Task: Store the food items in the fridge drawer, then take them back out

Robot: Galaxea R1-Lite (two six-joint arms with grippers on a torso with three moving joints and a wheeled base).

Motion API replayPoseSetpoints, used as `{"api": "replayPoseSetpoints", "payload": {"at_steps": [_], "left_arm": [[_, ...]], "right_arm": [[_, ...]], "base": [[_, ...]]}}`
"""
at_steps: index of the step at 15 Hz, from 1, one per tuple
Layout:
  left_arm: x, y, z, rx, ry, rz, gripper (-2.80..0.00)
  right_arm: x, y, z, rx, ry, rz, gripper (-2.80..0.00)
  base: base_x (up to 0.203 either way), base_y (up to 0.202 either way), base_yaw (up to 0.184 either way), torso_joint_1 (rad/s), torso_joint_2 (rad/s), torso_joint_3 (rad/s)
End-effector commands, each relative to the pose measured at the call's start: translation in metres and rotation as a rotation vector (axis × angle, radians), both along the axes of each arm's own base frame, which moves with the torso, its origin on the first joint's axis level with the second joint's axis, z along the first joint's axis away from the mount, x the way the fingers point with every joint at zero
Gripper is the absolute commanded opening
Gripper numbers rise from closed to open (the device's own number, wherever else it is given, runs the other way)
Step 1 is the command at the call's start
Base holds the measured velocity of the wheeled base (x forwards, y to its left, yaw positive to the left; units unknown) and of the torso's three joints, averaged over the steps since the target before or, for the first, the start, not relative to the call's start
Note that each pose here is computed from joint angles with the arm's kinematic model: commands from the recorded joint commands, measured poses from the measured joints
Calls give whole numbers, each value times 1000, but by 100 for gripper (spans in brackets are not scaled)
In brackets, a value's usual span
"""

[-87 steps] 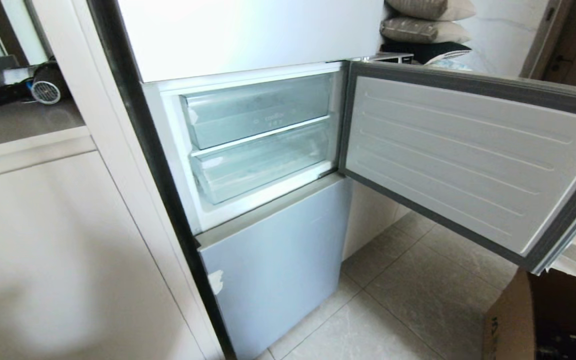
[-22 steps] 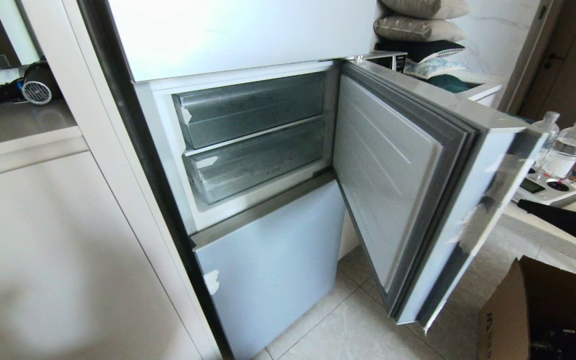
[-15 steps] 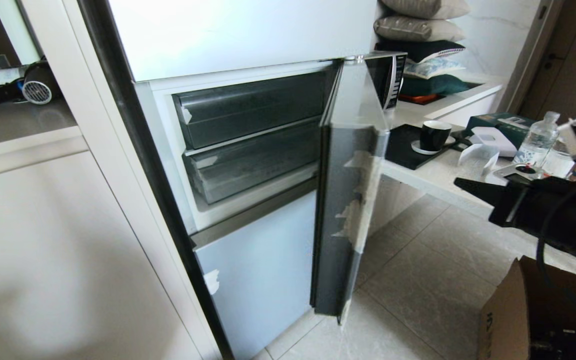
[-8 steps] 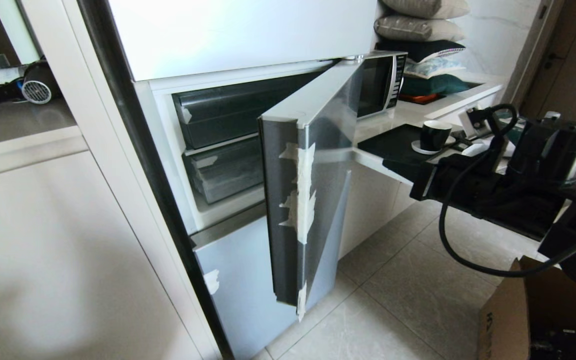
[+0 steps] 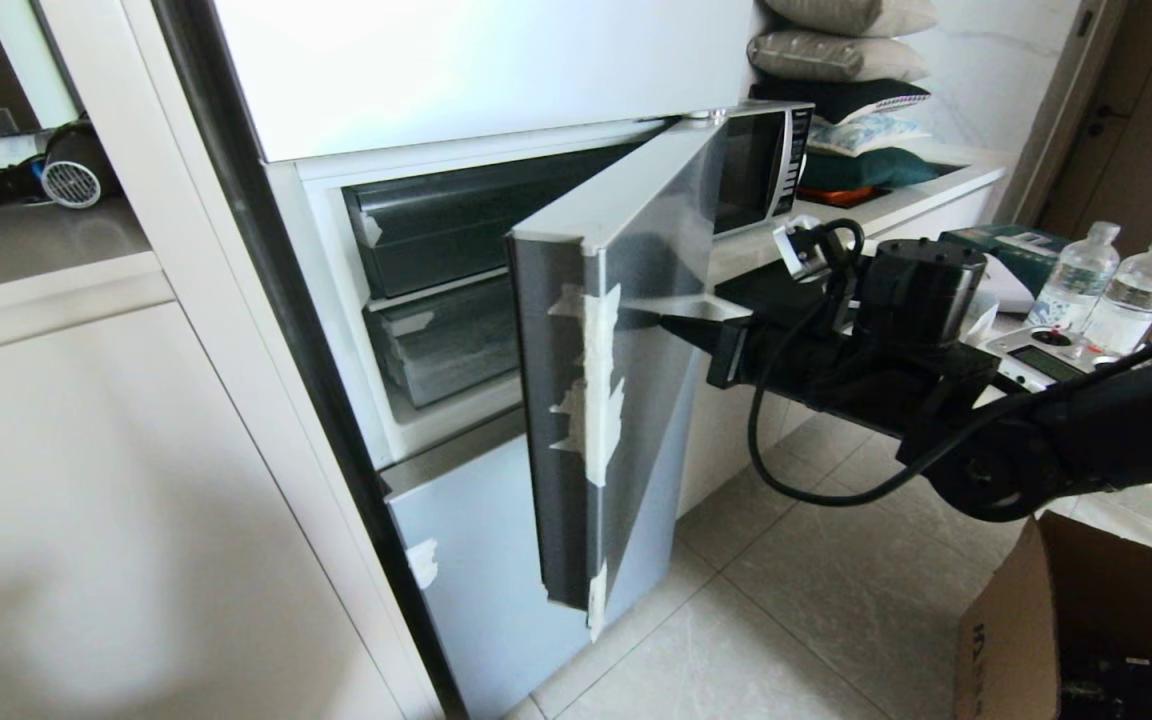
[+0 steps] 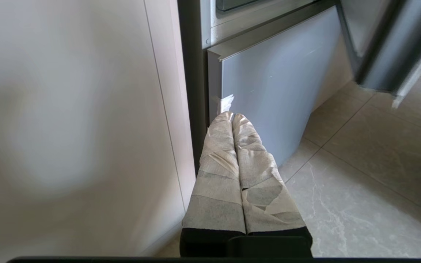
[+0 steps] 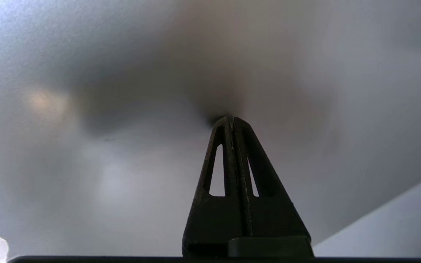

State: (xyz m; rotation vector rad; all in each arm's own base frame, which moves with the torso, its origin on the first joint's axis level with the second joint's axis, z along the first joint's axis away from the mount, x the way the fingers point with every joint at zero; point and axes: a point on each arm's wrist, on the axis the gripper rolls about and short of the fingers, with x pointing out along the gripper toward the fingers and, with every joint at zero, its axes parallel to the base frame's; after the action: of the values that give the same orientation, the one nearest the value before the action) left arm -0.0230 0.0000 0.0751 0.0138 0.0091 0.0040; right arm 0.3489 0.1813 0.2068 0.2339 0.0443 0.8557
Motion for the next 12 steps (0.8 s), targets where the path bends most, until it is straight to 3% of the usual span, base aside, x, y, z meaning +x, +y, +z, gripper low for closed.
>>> {"api": "replayPoseSetpoints", "payload": {"at_steps": [1, 4, 9, 12], "left_arm": [[0, 0, 0, 0, 0, 1, -280], [0, 0, 0, 0, 0, 1, -280], [0, 0, 0, 0, 0, 1, -280], [0, 0, 0, 0, 0, 1, -280]], "right_arm": [[13, 25, -14, -3, 8, 43, -280], [40, 48, -22, 18, -32, 23, -280], [108, 92, -57, 62, -186, -73, -280], [113, 102, -75, 49, -204, -26, -280]], "base": [[0, 0, 0, 0, 0, 0], [0, 0, 0, 0, 0, 0], [0, 0, 0, 0, 0, 0], [0, 0, 0, 0, 0, 0]]}}
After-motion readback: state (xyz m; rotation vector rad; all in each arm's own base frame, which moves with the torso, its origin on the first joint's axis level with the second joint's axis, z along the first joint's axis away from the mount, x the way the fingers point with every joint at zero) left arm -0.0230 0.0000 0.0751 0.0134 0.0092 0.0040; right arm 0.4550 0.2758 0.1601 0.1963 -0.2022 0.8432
